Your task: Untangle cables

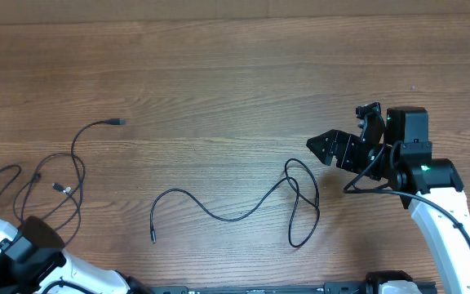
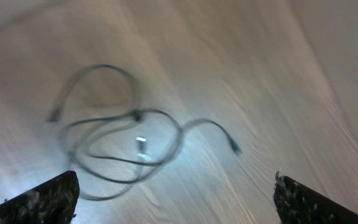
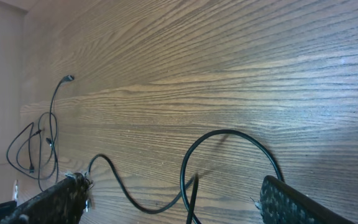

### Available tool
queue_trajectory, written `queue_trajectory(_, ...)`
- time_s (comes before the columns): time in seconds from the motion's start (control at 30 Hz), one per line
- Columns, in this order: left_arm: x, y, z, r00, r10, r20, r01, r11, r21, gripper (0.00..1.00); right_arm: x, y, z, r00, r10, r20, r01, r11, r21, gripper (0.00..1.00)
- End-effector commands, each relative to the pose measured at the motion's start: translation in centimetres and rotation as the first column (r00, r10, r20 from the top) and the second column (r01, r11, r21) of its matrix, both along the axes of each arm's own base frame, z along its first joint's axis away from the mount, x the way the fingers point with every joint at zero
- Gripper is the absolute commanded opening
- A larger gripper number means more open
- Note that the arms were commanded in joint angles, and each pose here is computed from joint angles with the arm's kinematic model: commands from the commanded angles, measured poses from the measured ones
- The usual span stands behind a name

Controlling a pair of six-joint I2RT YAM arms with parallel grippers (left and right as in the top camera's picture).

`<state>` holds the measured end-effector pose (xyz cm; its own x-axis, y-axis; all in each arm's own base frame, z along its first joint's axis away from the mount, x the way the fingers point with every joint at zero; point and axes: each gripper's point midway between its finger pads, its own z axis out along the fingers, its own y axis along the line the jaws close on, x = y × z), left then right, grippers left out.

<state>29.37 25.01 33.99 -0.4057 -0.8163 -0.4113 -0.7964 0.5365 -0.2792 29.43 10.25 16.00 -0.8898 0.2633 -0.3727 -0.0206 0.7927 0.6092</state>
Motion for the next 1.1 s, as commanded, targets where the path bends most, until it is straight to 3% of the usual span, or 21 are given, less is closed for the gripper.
queue_trajectory(0.0, 3.2, -4.8, 0.1, 0.964, -0.25, 0.092, 0.256, 0.964, -0.073, 1.0, 0.3, -0.1, 1.0, 0.999, -0.004, 0.035, 0.005, 1.0, -0.007, 0.86)
queue_trajectory(0.3, 5.5, -12.4, -4.8, 0.87, -0.471, -0.143, 0.464, 0.882, -0.083, 0.99, 0.3, -0.1, 1.0, 0.999, -0.006, 0.034, 0.006, 1.0, -0.009, 0.86)
queue_trajectory(0.43, 4.3, -16.9, -7.6, 0.787, -0.567, -0.242, 0.548, 0.824, -0.146, 0.99, 0.2, -1.3, 0.0, 0.998, -0.057, 0.003, 0.057, 0.996, -0.07, 0.87)
queue_trajectory(0.57, 2.0, -21.7, -9.6, 0.68, -0.668, -0.301, 0.635, 0.743, -0.213, 1.0, -0.2, -4.0, -1.5, 0.978, -0.2, -0.056, 0.187, 0.965, -0.186, 0.9)
queue_trajectory(0.8, 0.2, -32.5, -12.7, 0.357, -0.884, -0.301, 0.862, 0.436, -0.258, 1.0, -0.7, -9.2, -2.7, 0.857, -0.5, -0.125, 0.457, 0.849, -0.264, 0.93)
queue_trajectory(0.87, -0.1, -36.1, -13.3, 0.281, -0.929, -0.241, 0.896, 0.343, -0.281, 1.0, -0.9, -10.5, -2.7, 0.825, -0.548, -0.14, 0.503, 0.824, -0.261, 0.94)
queue_trajectory(1.0, -2.1, -45.8, -14.6, 0.07, -0.997, -0.023, 0.932, 0.074, -0.354, 1.0, -2.1, -13.2, -3.1, 0.758, -0.623, -0.192, 0.575, 0.777, -0.256, 1.0)
queue_trajectory(1.07, -3.2, -48.4, -15.6, -0.005, -1.0, 0.002, 0.933, -0.006, -0.359, 1.0, -2.9, -14.1, -3.4, 0.729, -0.65, -0.216, 0.594, 0.757, -0.271, 1.0)
